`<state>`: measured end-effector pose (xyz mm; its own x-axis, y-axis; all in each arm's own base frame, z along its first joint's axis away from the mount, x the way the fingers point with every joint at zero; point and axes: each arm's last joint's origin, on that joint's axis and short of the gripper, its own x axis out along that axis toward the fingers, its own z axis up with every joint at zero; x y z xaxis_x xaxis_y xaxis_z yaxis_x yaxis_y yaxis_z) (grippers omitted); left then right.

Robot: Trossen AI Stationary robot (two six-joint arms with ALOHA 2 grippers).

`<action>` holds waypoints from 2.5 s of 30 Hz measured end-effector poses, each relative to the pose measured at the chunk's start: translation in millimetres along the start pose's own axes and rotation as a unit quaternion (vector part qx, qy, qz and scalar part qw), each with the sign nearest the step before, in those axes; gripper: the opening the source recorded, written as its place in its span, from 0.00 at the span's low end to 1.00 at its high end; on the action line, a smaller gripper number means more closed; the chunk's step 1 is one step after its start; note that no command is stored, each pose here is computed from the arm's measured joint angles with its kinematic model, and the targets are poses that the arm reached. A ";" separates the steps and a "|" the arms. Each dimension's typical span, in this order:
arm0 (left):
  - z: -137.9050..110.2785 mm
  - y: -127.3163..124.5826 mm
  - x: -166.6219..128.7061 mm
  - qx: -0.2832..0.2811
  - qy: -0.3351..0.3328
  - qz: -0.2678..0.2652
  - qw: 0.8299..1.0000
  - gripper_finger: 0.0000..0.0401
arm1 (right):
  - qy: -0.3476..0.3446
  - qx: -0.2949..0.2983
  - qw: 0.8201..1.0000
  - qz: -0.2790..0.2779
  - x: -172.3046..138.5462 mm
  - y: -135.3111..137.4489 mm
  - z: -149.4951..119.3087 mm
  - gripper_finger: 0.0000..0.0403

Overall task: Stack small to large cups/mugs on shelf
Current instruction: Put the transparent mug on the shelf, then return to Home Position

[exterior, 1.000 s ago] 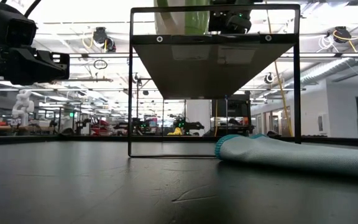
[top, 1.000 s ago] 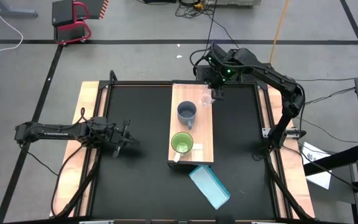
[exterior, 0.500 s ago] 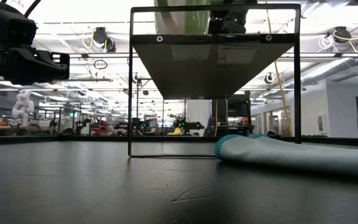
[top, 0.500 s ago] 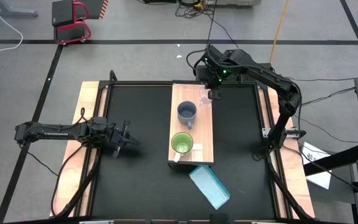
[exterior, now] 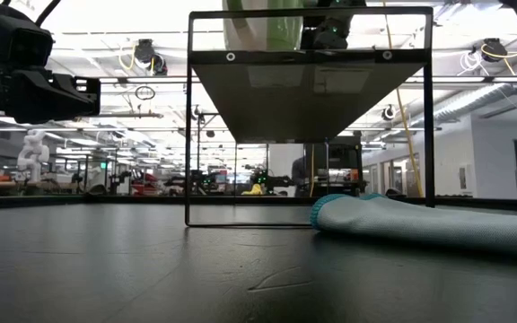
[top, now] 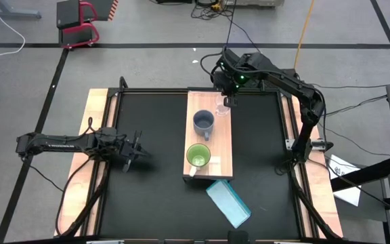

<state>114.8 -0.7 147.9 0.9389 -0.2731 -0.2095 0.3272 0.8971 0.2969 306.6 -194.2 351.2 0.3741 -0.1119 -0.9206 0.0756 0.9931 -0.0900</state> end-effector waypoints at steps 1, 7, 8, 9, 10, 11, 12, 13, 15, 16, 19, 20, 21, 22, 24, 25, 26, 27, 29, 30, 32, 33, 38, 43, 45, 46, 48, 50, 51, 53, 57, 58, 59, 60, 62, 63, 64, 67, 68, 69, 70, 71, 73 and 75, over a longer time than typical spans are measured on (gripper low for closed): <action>0.0 0.0 0.0 0.000 0.000 0.000 1.000 0.06 | -0.005 0.003 1.000 -0.002 -0.7 -0.5 0.9 0.01; -1.2 -0.5 0.0 -0.003 0.006 -0.002 1.000 0.06 | -0.016 0.010 1.000 0.016 -1.3 0.4 1.6 0.09; -1.6 -0.6 0.0 -0.004 0.008 -0.003 1.000 0.06 | -0.020 0.010 1.000 0.022 -1.6 0.8 1.8 0.11; -1.8 -0.7 0.0 -0.005 0.009 -0.004 1.000 0.06 | -0.023 0.010 0.999 0.026 -1.8 1.1 2.0 0.13; -1.8 -0.8 0.0 -0.006 0.009 -0.004 1.000 0.06 | -0.024 0.010 0.999 0.029 -1.9 1.2 2.1 0.15; -1.7 -0.8 0.0 -0.006 0.008 -0.004 1.000 0.06 | -0.025 0.010 0.999 0.029 -1.9 1.2 2.2 0.17; -1.7 -0.8 0.0 -0.006 0.008 -0.005 1.000 0.06 | -0.025 0.012 0.999 0.029 -1.9 1.2 2.2 0.18; -1.7 -1.0 0.0 -0.006 0.007 -0.008 1.000 0.06 | -0.025 0.013 0.999 0.029 -1.9 1.2 2.2 0.20; -1.6 -1.0 0.0 -0.005 0.007 -0.008 1.000 0.06 | -0.025 0.013 0.999 0.029 -2.3 1.2 2.2 0.22; -1.6 -1.0 0.0 -0.004 0.007 -0.008 1.000 0.06 | -0.026 0.013 0.999 0.028 -2.4 1.1 2.3 0.22; -1.7 -1.0 0.0 -0.004 0.007 -0.008 1.000 0.06 | -0.019 0.013 1.000 0.011 -3.1 0.3 1.9 0.24; -1.7 -1.0 0.0 -0.004 0.007 -0.008 1.000 0.06 | -0.016 0.014 1.000 0.004 -3.6 0.1 1.5 0.25; -1.7 -1.0 0.0 -0.005 0.007 -0.008 1.000 0.06 | -0.014 0.013 1.000 -0.001 -4.8 0.1 1.0 0.25; -1.6 -1.0 0.0 -0.005 0.007 -0.008 1.000 0.06 | -0.012 0.013 1.000 -0.008 -6.8 0.3 0.2 0.25; -1.6 -1.0 0.0 -0.008 0.007 -0.008 1.000 0.06 | -0.017 0.013 1.000 -0.015 -13.8 1.8 -1.3 0.25; -1.6 -1.0 0.0 -0.011 0.006 -0.008 1.000 0.06 | -0.022 0.013 1.000 -0.018 -18.8 2.9 -2.3 0.25; -1.6 -1.0 0.0 -0.012 0.006 -0.009 1.000 0.06 | -0.027 0.016 0.999 -0.022 -24.3 4.2 -3.6 0.25; -1.5 -1.0 0.0 -0.015 0.006 -0.008 1.000 0.06 | -0.034 0.019 0.999 -0.026 -30.6 5.6 -4.9 0.25; -1.4 -0.9 0.0 -0.015 0.006 -0.008 1.000 0.06 | -0.049 0.027 0.998 -0.037 -45.2 9.3 -8.8 0.25; -1.3 -0.9 0.0 -0.015 0.005 -0.008 1.000 0.06 | -0.058 0.029 0.997 -0.042 -53.3 11.5 -11.0 0.25; -1.0 -0.7 0.0 -0.014 0.003 -0.007 1.000 0.06 | -0.079 0.038 0.995 -0.051 -69.5 16.0 -15.7 0.25; -0.7 -0.6 0.0 -0.014 0.002 -0.007 1.000 0.06 | -0.090 0.042 0.994 -0.055 -78.5 18.8 -18.8 0.25; 2.9 0.8 0.0 -0.004 -0.016 0.001 1.000 0.06 | -0.132 0.062 0.988 -0.056 -115.9 33.7 -36.0 0.23; 4.6 1.5 -0.1 0.000 -0.024 0.004 1.000 0.04 | -0.161 0.057 0.985 -0.031 -133.9 52.5 -59.2 0.08; 5.1 1.7 -0.1 0.002 -0.027 0.006 1.000 0.01 | -0.167 0.053 0.984 -0.031 -135.1 60.1 -70.2 0.02; 5.3 1.8 -0.2 0.002 -0.027 0.006 1.000 0.01 | -0.173 0.052 0.983 -0.032 -134.7 63.4 -75.6 0.02; 5.1 1.7 -0.2 0.002 -0.027 0.006 1.000 0.01 | -0.189 0.056 0.980 -0.035 -133.8 71.0 -87.1 0.02; 5.2 1.8 -0.2 0.002 -0.027 0.006 1.000 0.01 | -0.209 0.059 0.975 -0.039 -130.7 77.8 -98.4 0.01; 5.4 1.8 -0.1 0.001 -0.028 0.006 1.000 0.01 | -0.215 0.061 0.974 -0.038 -128.7 81.7 -105.0 0.00; 6.0 2.1 -0.2 0.000 -0.031 0.008 0.999 0.00 | -0.220 0.064 0.973 -0.038 -124.4 89.4 -119.7 0.00; 7.3 2.6 -0.3 0.000 -0.038 0.010 0.999 0.00 | -0.249 0.085 0.964 -0.041 -115.9 102.0 -146.5 0.00; 7.8 2.8 -0.3 0.000 -0.040 0.011 0.999 0.00 | -0.257 0.087 0.961 -0.041 -112.7 105.4 -153.0 0.00; 8.2 2.9 -0.4 0.001 -0.042 0.012 0.999 0.00 | -0.268 0.089 0.959 -0.042 -109.5 108.4 -158.4 0.00; 8.6 3.1 -0.4 0.002 -0.044 0.012 0.999 0.00 | -0.277 0.092 0.955 -0.041 -105.8 111.3 -163.3 0.00; 9.7 3.4 -0.5 0.004 -0.049 0.014 0.999 0.00 | -0.298 0.105 0.948 -0.036 -97.4 116.8 -172.8 0.00; 10.1 3.6 -0.6 0.005 -0.051 0.015 0.999 0.00 | -0.309 0.109 0.944 -0.031 -93.0 119.4 -176.9 0.00; 10.3 3.7 -0.6 0.005 -0.052 0.016 0.998 0.00 | -0.316 0.111 0.942 -0.020 -88.6 122.0 -180.7 0.00; 10.7 3.8 -0.7 0.006 -0.054 0.016 0.998 0.00 | -0.337 0.113 0.935 0.016 -74.4 128.6 -188.8 0.00; 10.7 3.8 -0.6 0.005 -0.054 0.016 0.998 0.00 | -0.343 0.114 0.932 0.027 -69.7 130.6 -191.1 0.00; 10.6 3.8 -0.6 0.003 -0.054 0.016 0.998 0.00 | -0.347 0.116 0.930 0.035 -64.5 132.5 -193.5 0.00; 10.4 3.7 -0.6 0.000 -0.053 0.015 0.998 0.00 | -0.348 0.116 0.929 0.039 -59.3 134.2 -196.0 0.00; 10.4 3.7 -0.6 -0.003 -0.053 0.015 0.998 0.00 | -0.349 0.116 0.929 0.043 -54.8 135.9 -198.6 0.00; 10.4 3.7 -0.6 -0.005 -0.053 0.015 0.998 0.00 | -0.350 0.114 0.929 0.046 -46.8 138.5 -203.5 0.00; 10.4 3.6 -0.6 -0.005 -0.053 0.015 0.998 0.00 | -0.348 0.113 0.929 0.048 -40.4 140.6 -208.2 0.00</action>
<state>116.6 -0.8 158.8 0.9543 -0.2812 -0.1009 0.2986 0.9085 0.2924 109.7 -42.6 296.7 0.8906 -0.0973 -0.4442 0.1733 0.9757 0.1338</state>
